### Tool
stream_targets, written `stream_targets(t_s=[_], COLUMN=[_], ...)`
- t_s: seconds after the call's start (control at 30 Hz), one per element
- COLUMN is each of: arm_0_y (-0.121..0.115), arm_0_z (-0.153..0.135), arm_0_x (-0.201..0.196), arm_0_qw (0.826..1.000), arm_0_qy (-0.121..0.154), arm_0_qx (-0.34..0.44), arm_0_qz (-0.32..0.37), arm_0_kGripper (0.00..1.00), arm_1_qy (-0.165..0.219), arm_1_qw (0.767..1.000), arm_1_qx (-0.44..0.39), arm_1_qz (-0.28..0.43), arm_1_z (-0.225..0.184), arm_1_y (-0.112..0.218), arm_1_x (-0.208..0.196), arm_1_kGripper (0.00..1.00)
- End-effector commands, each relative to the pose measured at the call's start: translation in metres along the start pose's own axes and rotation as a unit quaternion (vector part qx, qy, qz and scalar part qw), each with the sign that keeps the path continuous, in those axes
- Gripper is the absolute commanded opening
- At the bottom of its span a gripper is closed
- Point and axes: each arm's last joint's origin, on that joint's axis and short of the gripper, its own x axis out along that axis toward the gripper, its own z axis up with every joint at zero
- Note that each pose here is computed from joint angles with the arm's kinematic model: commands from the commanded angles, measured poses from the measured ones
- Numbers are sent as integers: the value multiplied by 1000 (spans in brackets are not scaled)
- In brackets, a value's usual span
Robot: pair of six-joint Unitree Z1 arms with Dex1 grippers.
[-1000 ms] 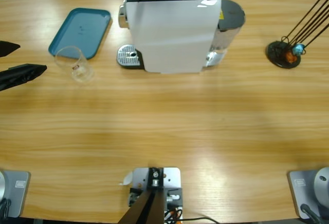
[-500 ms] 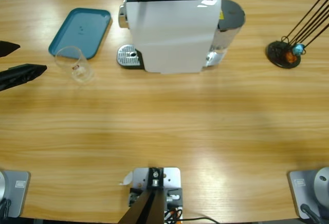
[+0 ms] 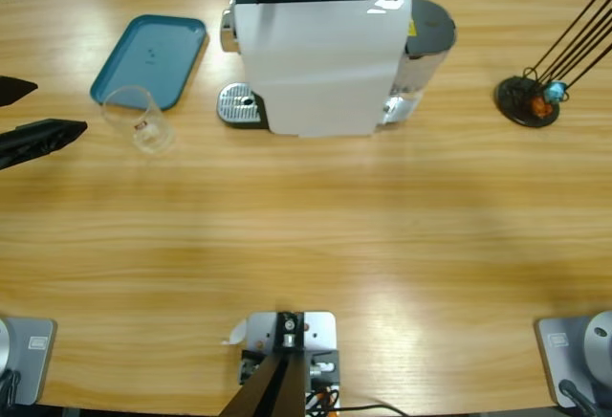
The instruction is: Pour coffee
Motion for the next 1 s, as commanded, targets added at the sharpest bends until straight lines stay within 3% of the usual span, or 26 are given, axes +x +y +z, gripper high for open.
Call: stream_targets(t_s=[0.03, 0.17, 0.2, 0.27, 0.37, 0.8, 0.9, 1.0], arm_0_y=[0, 0, 0, 0, 0, -1, -1, -2], arm_0_z=[-11, -11, -11, -11, -11, -12, -12, -12], arm_0_x=[4, 4, 4, 4, 4, 2, 2, 3], arm_0_qw=[1000, 1000, 1000, 1000, 1000, 1000, 1000, 1000], arm_0_qy=[25, 25, 25, 25, 24, 24, 24, 25], arm_0_qx=[-7, -8, -8, -8, -8, -7, -6, -6], arm_0_qz=[-4, -4, -4, -4, -4, -6, -7, -10], arm_0_kGripper=[977, 977, 977, 977, 977, 977, 977, 977], arm_1_qy=[38, 39, 40, 45, 49, 45, 31, -21], arm_1_qw=[998, 998, 998, 998, 997, 998, 999, 999], arm_1_qx=[-4, -3, -3, -2, -2, -5, -19, -22], arm_1_qz=[45, 45, 46, 51, 54, 48, 29, 15], arm_1_z=[-7, -7, -7, -7, -8, 0, 16, 41], arm_1_y=[11, 11, 11, 12, 12, 13, 17, 29], arm_1_x=[41, 37, 36, 35, 32, 17, -6, -47], arm_1_kGripper=[0, 0, 56, 319, 490, 494, 491, 505])
